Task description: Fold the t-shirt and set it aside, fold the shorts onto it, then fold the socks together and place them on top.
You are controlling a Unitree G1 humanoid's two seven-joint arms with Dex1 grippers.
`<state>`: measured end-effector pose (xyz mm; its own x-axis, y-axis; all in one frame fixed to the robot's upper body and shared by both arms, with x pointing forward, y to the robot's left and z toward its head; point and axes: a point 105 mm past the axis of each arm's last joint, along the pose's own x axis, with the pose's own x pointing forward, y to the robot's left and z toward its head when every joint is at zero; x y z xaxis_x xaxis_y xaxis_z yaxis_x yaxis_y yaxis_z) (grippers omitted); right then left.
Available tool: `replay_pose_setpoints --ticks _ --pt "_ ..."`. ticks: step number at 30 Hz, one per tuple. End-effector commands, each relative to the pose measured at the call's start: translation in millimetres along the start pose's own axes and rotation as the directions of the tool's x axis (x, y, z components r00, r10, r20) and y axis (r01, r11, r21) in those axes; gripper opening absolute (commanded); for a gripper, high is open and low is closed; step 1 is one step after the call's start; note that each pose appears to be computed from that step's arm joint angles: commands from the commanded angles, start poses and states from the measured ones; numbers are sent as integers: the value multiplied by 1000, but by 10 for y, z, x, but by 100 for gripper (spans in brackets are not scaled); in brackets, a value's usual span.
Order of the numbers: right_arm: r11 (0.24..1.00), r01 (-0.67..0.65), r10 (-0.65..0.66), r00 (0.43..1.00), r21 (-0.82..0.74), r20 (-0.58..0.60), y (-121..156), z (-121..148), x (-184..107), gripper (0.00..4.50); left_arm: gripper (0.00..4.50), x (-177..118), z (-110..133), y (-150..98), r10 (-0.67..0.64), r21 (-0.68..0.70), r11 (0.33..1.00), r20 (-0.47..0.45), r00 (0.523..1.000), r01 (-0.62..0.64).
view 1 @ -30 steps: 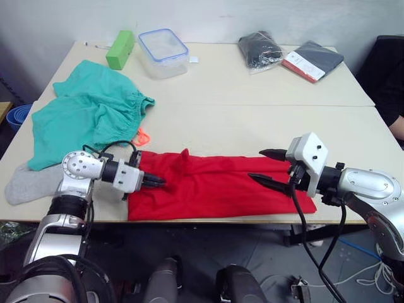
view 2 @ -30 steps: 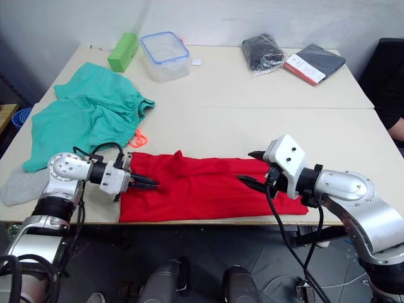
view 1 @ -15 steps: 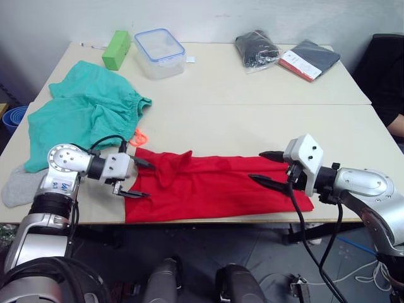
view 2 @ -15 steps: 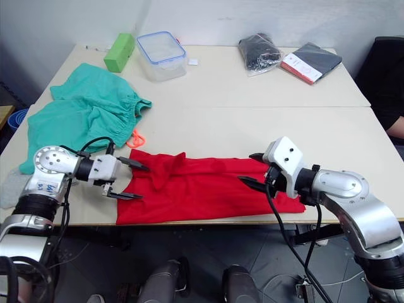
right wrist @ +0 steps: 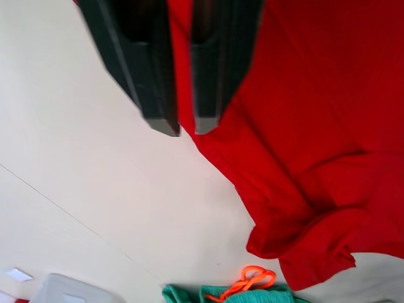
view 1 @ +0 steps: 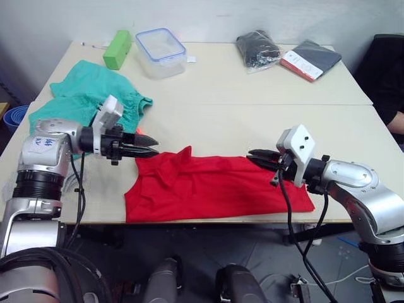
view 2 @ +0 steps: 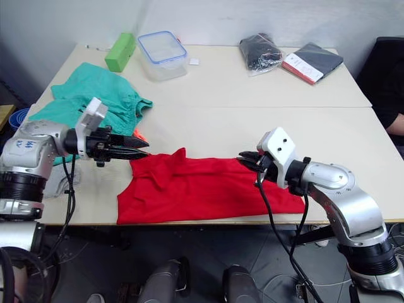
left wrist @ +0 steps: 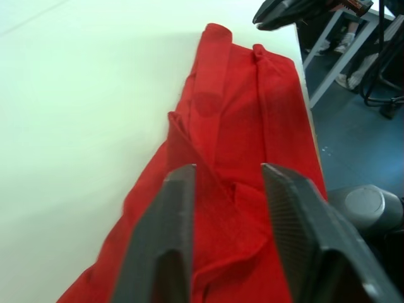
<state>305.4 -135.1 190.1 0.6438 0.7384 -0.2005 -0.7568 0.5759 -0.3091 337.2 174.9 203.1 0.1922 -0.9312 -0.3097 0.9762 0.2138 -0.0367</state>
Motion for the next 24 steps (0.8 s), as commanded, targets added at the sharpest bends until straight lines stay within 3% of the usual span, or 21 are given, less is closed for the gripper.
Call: replay_pose_setpoints --ticks 1,3,6,14,24 --pt "999 1 0 1000 -40 17 5 87 -14 0 115 244 -79 7 75 69 995 -77 994 -70" --pt "999 0 1 1000 -43 17 25 87 -16 0 115 344 -131 122 198 96 977 -105 975 -188" --pt "999 -7 8 1000 -43 14 77 71 -22 0 176 446 -58 107 252 85 966 -79 965 -245" --pt "999 -8 9 1000 -34 13 115 53 -35 0 429 550 -9 133 399 108 915 -123 909 -387" --pt "1000 -3 3 1000 -21 17 110 38 -19 0 429 654 -74 169 451 128 892 -176 875 -434"
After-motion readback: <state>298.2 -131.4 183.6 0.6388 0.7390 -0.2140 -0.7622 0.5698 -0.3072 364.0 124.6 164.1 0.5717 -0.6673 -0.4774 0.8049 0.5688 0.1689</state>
